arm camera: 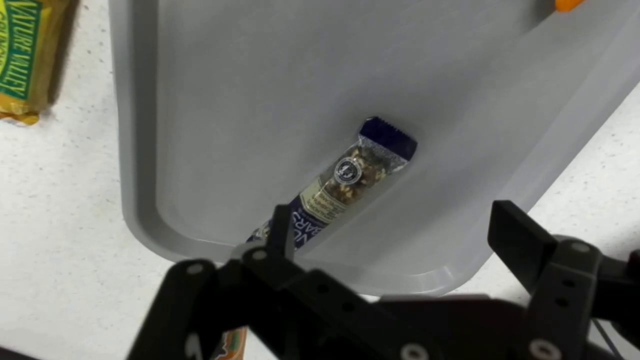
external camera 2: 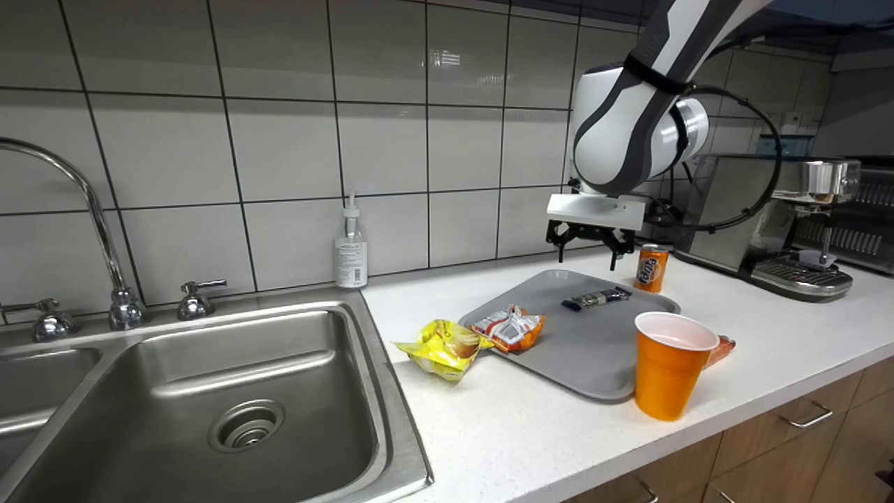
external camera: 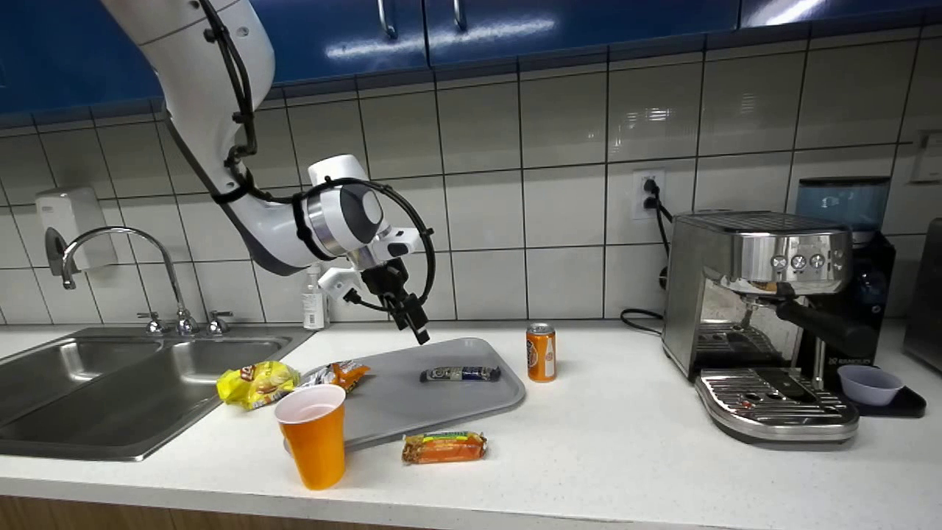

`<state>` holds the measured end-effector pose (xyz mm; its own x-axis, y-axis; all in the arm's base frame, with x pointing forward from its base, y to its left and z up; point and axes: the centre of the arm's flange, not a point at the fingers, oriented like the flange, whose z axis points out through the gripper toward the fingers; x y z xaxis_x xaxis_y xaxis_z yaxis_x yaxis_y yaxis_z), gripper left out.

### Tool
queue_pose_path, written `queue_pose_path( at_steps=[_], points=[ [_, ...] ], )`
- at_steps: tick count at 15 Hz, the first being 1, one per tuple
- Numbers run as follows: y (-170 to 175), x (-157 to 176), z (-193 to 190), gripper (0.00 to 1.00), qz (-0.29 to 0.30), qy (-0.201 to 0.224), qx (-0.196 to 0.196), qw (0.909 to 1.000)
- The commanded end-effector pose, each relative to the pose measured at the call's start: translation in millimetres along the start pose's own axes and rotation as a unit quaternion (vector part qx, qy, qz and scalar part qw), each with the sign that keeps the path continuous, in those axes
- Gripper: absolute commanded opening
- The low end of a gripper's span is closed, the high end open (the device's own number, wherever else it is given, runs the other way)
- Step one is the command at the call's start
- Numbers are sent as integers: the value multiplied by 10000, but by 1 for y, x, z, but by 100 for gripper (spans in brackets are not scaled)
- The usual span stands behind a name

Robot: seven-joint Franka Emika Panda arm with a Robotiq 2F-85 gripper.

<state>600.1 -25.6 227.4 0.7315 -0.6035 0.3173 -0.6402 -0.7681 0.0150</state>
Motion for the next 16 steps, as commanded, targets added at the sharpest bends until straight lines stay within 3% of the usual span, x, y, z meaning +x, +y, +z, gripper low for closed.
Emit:
queue_pose_path(
  at_steps=[1, 9, 16],
  points=[
    [14, 14, -2, 100, 166, 12, 16, 9999],
    [30, 30, 12, 100, 698, 39, -159, 9974],
    [34, 24, 13, 100, 600, -12, -174, 9980]
  ],
)
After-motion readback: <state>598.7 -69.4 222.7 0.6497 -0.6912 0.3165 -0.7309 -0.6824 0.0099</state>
